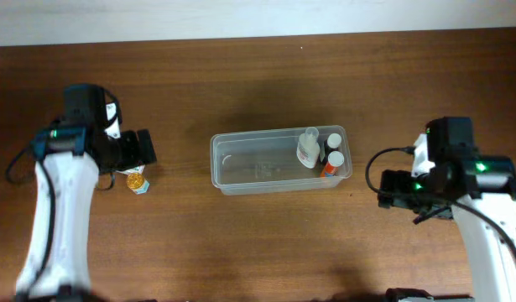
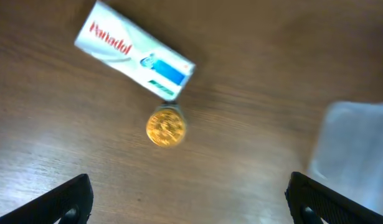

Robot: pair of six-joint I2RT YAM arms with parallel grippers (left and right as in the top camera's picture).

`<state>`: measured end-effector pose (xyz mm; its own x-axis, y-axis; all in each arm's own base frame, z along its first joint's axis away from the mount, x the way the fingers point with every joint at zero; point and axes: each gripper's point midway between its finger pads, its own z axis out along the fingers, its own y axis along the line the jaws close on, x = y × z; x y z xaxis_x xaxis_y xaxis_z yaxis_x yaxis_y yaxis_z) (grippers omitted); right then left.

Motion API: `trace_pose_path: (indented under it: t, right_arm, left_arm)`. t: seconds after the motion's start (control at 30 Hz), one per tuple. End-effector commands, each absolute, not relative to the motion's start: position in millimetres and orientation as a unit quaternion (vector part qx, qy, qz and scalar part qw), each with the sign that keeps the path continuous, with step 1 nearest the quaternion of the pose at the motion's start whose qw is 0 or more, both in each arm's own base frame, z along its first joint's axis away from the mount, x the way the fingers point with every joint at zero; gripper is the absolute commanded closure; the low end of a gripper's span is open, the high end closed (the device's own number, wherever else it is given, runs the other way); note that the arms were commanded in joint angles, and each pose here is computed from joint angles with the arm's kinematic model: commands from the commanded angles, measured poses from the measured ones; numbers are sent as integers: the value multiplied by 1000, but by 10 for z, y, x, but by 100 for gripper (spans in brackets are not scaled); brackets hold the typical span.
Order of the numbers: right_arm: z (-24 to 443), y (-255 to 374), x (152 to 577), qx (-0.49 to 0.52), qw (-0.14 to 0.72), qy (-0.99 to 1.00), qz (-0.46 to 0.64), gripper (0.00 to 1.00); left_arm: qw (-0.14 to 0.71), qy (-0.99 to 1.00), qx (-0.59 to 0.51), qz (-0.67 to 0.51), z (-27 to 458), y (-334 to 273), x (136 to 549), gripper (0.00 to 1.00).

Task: Pack container
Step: 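Withdraw the right gripper and grasp the gold-capped bottle with the left, then carry the gold-capped bottle into the container and release it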

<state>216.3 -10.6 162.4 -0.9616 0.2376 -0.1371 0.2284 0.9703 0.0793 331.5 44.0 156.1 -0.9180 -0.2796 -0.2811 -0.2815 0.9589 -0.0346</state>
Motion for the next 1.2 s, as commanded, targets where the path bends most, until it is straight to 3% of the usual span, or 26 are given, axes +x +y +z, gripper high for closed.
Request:
trace_pose_path:
  t: [0.0, 0.17, 0.33, 0.37, 0.5, 0.57, 0.7, 0.97, 1.17]
  right_arm:
    - [1620, -80, 2184, 113, 74, 990, 41, 11]
    - [1619, -81, 2193, 113, 75, 990, 41, 11]
    - [1619, -81, 2191, 113, 75, 990, 40, 11]
    - [1619, -82, 2192, 113, 75, 990, 40, 11]
    - [1619, -82, 2192, 113, 75, 990, 40, 11]
    - [1619, -82, 2192, 113, 75, 990, 40, 11]
    - [1619, -82, 2192, 113, 75, 990, 40, 11]
    - [1619, -82, 2192, 113, 75, 990, 40, 11]
    - [1619, -82, 2193, 113, 75, 990, 40, 11]
  left_arm:
    - [77, 979, -190, 12, 1115, 666, 3352, 1]
    - [6, 980, -200, 13, 531, 750, 3376, 1]
    - [-24, 980, -200, 12, 248, 746, 3379, 3]
    - [-27, 979, -200, 11, 223, 743, 3373, 7]
    - [-44, 979, -199, 11, 112, 736, 3342, 46]
    - [-49, 979, -199, 9, 104, 725, 3323, 57]
    - [-65, 978, -199, 7, 113, 702, 3248, 61]
    - [-63, 977, -200, -41, 282, 520, 3260, 88]
    - [29, 988, -147, -47, 1008, 195, 3481, 89]
